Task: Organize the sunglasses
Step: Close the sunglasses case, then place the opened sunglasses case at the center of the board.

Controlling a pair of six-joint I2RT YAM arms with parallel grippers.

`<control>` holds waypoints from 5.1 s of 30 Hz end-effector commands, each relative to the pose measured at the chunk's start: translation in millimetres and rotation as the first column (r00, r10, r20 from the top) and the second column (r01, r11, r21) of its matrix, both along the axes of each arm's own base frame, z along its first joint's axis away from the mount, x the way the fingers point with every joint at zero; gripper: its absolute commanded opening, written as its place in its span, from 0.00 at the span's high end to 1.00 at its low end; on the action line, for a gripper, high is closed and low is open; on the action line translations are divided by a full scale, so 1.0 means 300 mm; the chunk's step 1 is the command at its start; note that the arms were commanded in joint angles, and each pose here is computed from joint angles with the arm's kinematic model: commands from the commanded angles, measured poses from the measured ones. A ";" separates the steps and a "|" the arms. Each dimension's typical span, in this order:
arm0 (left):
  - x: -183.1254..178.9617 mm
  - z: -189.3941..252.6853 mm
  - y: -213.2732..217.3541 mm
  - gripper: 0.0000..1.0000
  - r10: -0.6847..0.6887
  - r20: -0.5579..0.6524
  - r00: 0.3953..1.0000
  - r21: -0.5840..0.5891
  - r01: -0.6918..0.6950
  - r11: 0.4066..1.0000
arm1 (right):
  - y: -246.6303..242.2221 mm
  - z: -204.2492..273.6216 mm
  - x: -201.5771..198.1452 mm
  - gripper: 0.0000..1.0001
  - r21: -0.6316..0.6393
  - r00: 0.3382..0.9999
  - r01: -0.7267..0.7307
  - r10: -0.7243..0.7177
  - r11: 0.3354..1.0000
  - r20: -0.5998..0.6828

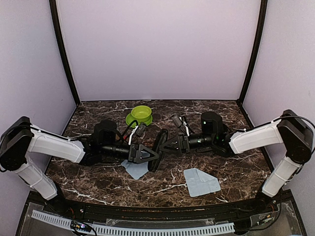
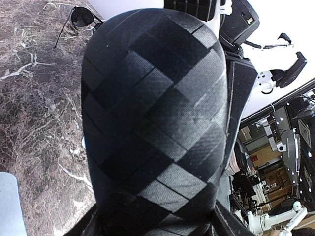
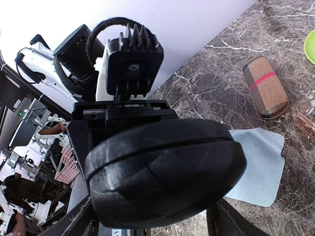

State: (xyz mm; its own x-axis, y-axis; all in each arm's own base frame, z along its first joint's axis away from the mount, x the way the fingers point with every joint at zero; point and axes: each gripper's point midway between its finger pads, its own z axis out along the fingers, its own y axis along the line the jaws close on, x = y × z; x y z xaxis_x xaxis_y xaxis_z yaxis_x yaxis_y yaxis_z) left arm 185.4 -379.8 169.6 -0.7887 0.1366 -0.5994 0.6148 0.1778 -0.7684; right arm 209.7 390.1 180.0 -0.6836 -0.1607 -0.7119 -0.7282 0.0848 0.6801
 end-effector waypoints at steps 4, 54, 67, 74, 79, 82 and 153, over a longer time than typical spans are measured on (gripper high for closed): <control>-0.060 0.151 -0.012 1.00 -0.093 0.148 0.985 -0.145 0.115 0.983 | -0.070 -0.164 0.118 0.30 -0.153 0.977 0.191 -0.203 0.970 -0.069; -0.106 0.169 -0.030 1.00 -0.120 0.302 0.946 -0.116 0.161 0.980 | -0.161 -0.378 0.243 0.49 -0.477 0.780 0.413 -0.572 0.775 -0.253; -0.073 0.143 -0.042 1.00 -0.078 0.257 0.963 -0.101 0.107 0.989 | -0.132 -0.242 0.209 0.50 -0.273 0.884 0.372 -0.429 0.887 -0.187; -0.064 0.096 -0.045 1.00 -0.087 0.225 0.970 -0.040 0.098 0.994 | -0.145 -0.161 0.131 0.21 -0.270 0.964 0.239 -0.262 0.933 -0.050; -0.049 0.065 -0.047 1.00 -0.098 0.224 0.970 0.027 0.095 0.995 | -0.159 -0.113 0.093 0.17 -0.282 0.982 0.184 -0.191 0.942 0.004; -0.044 0.038 -0.043 1.00 -0.122 0.211 0.970 0.076 0.108 0.991 | -0.175 -0.100 0.069 0.15 -0.300 0.987 0.159 -0.159 0.941 0.025; 0.020 -0.314 0.073 0.16 -0.360 -0.273 0.892 0.454 0.450 0.769 | -0.227 -0.374 0.003 0.23 -0.478 0.968 0.160 -0.233 0.863 -0.096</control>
